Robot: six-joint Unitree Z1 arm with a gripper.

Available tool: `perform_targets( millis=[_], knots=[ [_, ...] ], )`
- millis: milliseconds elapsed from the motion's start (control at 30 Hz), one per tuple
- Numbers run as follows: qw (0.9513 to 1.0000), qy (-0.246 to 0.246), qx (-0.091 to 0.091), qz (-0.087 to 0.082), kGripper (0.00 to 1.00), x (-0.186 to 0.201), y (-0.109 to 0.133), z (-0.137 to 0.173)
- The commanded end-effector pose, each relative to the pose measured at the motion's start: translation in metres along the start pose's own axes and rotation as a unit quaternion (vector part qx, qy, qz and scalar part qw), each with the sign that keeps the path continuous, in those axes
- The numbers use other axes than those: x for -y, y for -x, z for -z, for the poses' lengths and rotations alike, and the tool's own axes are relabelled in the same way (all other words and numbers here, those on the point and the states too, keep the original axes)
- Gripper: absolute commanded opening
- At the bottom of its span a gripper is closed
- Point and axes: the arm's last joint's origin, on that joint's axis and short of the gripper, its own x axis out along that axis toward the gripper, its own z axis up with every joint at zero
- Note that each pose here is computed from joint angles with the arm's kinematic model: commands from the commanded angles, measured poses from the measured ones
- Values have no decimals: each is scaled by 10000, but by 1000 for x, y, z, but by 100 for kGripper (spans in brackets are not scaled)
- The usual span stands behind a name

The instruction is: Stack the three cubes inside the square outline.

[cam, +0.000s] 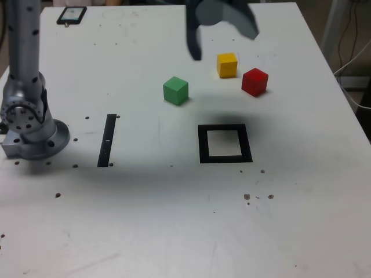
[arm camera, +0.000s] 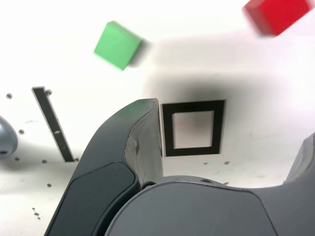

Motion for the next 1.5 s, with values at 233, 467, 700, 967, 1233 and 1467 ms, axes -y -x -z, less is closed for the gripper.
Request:
perform_targets(
  millis=[233,467,700,967,1233,1467],
  knots=[
    [9985,-315,-432,124,100,-31,-44,-35],
    [9970,-311,-695,164,99,-37,-70,-53],
    [9973,-337,-646,-17,98,-46,-85,-73],
    [9968,-414,-682,-60,97,-55,-98,-91],
    [9953,-530,-813,40,97,-59,-114,-99],
    [9952,-596,-774,10,95,-61,-118,-104]
  ],
)
